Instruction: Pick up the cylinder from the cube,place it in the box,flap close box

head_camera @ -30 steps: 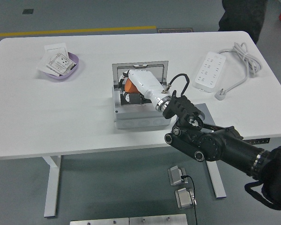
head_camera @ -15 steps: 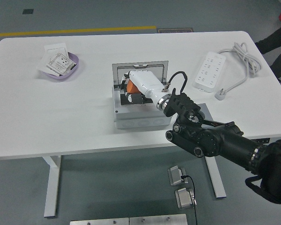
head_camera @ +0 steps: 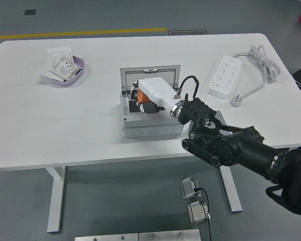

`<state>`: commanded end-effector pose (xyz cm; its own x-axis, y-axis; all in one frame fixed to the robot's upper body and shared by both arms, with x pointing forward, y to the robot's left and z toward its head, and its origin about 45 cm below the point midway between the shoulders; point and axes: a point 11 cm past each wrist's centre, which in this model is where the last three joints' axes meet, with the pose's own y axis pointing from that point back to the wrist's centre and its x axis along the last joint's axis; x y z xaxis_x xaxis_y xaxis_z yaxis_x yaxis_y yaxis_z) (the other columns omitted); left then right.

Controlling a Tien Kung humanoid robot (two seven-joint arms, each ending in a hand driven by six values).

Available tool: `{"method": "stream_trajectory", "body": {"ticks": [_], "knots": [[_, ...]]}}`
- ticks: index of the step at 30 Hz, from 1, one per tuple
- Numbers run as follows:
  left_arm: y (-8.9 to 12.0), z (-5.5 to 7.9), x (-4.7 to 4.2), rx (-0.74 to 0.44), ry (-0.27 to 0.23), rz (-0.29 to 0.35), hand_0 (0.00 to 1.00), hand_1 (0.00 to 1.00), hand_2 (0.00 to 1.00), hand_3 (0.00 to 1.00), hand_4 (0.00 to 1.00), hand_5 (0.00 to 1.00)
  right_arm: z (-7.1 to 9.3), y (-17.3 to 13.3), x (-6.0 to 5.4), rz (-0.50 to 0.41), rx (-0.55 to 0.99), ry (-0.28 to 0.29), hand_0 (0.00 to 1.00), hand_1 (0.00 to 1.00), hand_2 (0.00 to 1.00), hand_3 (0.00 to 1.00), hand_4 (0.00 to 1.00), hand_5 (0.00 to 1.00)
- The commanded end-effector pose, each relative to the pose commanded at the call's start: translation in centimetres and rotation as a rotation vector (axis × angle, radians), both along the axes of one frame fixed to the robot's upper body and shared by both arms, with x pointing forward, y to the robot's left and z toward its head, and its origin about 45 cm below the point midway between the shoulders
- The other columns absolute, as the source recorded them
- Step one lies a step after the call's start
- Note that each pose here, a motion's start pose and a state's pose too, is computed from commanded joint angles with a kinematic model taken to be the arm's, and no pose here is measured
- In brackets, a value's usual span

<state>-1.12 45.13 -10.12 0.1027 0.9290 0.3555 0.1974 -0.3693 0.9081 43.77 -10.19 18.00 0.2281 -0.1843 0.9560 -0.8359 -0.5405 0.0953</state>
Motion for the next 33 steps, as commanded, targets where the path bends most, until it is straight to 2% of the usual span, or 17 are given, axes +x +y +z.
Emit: {"method": "stream_trajectory", "body": {"ticks": [8, 9, 14, 15, 20, 21, 26, 27, 32, 33], "knots": [[-0.1, 0.0, -0.15, -0.001, 0.003, -0.002, 0.781, 0.778, 0.75, 0.587, 0.702, 0.079, 0.1, -0.1, 0.2, 0.015, -0.005, 0.008, 0.097, 0.197, 0.223, 0.253, 0.002, 0.002], [-0.1, 0.0, -0.15, -0.001, 0.003, -0.002, 0.781, 0.778, 0.75, 0.587, 0.702, 0.079, 0.1, -0.1, 0.2, 0.016, -0.005, 0.008, 0.142, 0.211, 0.26, 0.29, 0.002, 0.002], [-0.2, -0.1, -0.03, -0.003, 0.0, -0.005, 0.781, 0.778, 0.75, 0.587, 0.702, 0.079, 0.2, -0.2, 0.2, 0.019, 0.0, 0.009, 0.142, 0.211, 0.26, 0.29, 0.002, 0.002], [-0.2, -0.1, -0.01, -0.004, -0.001, -0.006, 0.781, 0.778, 0.75, 0.587, 0.703, 0.079, 0.2, -0.2, 0.3, 0.018, 0.001, 0.008, 0.276, 0.37, 0.47, 0.565, 0.252, 0.081], [-0.3, -0.1, 0.07, -0.006, -0.004, -0.011, 0.781, 0.778, 0.75, 0.587, 0.703, 0.079, 0.2, -0.4, 0.3, 0.016, 0.002, 0.003, 0.276, 0.37, 0.47, 0.565, 0.252, 0.081], [-0.3, -0.1, 0.07, -0.007, -0.005, -0.013, 0.781, 0.778, 0.75, 0.587, 0.702, 0.079, 0.1, -0.5, 0.3, 0.016, 0.001, 0.002, 0.324, 0.471, 0.578, 0.668, 0.497, 0.129], [-0.6, -0.3, 0.08, -0.015, -0.013, -0.027, 0.781, 0.778, 0.75, 0.587, 0.702, 0.079, -0.1, -0.8, 0.2, 0.016, -0.007, 0.002, 0.324, 0.471, 0.578, 0.668, 0.497, 0.129], [-0.7, -0.3, 0.1, -0.017, -0.015, -0.03, 0.781, 0.778, 0.75, 0.587, 0.702, 0.079, -0.1, -0.8, 0.2, 0.016, -0.009, 0.002, 0.347, 0.466, 0.567, 0.678, 0.78, 0.29], [-1.0, -0.5, 0.29, -0.024, -0.024, -0.041, 0.781, 0.778, 0.75, 0.587, 0.702, 0.079, -0.3, -1.0, 0.1, 0.017, -0.017, 0.003, 0.347, 0.466, 0.567, 0.678, 0.78, 0.29], [-1.0, -0.5, 0.32, -0.024, -0.025, -0.043, 0.781, 0.778, 0.75, 0.587, 0.702, 0.079, -0.3, -1.1, 0.1, 0.017, -0.018, 0.003, 0.36, 0.473, 0.575, 0.711, 0.836, 0.326]]}}
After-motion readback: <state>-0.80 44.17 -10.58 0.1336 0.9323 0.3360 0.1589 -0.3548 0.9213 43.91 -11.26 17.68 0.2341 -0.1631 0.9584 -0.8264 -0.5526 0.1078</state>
